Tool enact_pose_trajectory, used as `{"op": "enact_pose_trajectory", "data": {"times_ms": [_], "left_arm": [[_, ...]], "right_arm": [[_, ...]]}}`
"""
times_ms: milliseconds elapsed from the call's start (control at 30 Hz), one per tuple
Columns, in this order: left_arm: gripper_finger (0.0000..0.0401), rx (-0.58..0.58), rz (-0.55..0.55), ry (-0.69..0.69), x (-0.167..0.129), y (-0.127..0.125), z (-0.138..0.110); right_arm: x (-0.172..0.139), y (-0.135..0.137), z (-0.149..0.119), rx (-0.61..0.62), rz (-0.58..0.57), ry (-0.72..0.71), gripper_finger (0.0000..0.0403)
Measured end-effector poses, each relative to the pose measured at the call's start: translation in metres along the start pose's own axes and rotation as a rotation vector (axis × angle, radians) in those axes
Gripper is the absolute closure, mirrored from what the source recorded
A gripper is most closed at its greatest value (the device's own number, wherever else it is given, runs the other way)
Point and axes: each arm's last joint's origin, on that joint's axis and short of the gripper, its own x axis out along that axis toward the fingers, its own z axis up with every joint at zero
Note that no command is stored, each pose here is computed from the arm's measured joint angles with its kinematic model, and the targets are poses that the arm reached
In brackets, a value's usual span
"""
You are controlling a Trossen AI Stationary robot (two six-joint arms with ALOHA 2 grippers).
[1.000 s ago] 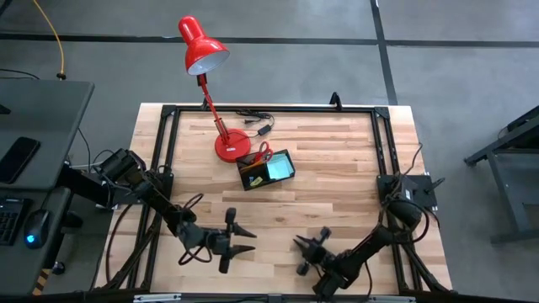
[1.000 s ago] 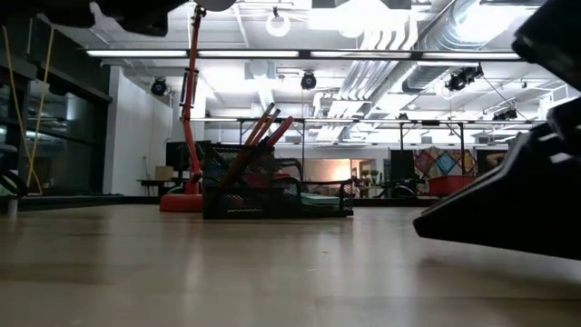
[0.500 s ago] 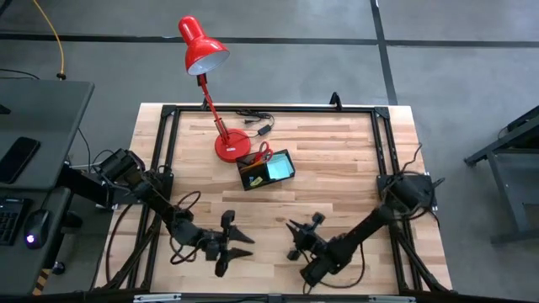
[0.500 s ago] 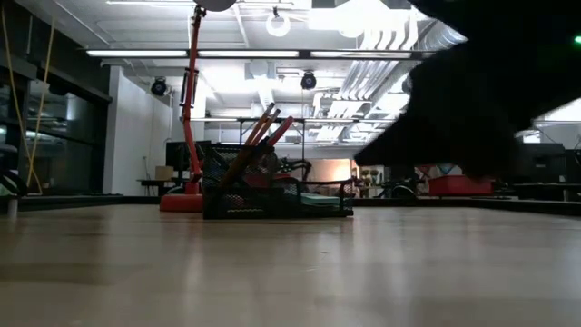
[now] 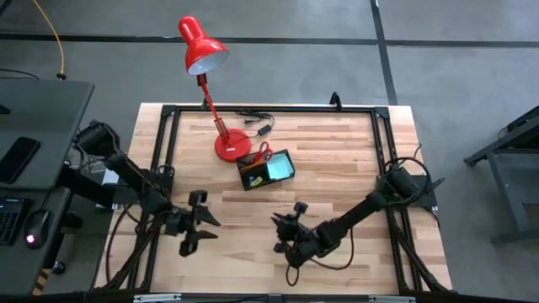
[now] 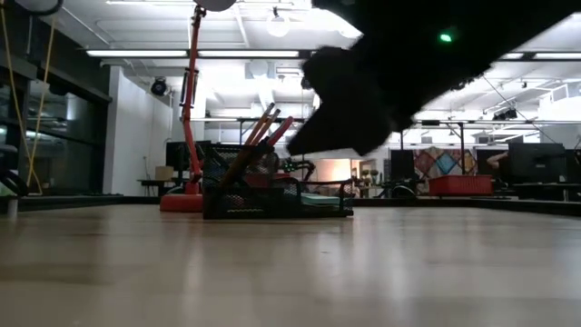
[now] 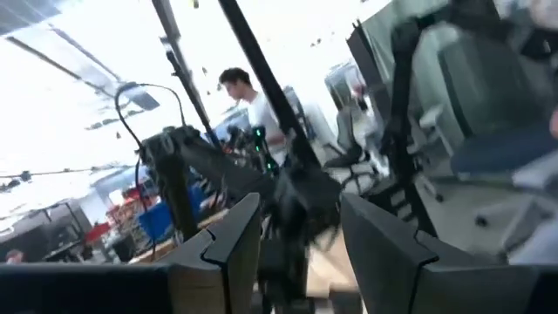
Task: Pick and place office supplies into organizer
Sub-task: Put the pink binder clip into the desk organizer
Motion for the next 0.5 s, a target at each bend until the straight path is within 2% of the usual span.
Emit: {"op": "enact_pose_trajectory", "data": {"times_ms": [133, 333, 500], "left_arm": [[0.0249, 0.007, -0.013, 0.043, -0.018, 0.003, -0.012], [0.0249, -0.004, -0.021, 0.067, -0.024, 0.002, -0.017], [0.0249, -0.009, -0.011, 0.101, -0.029, 0.002, -0.023]], "right_arm": [[0.019, -0.008, 0.016, 0.005, 0.069, -0.015, 0.0384], [0.053, -0.037, 0.035, 0.049, 0.188, 0.018, 0.0382], [0.081, -0.062, 0.041, 0.072, 0.217, 0.039, 0.0384]]}}
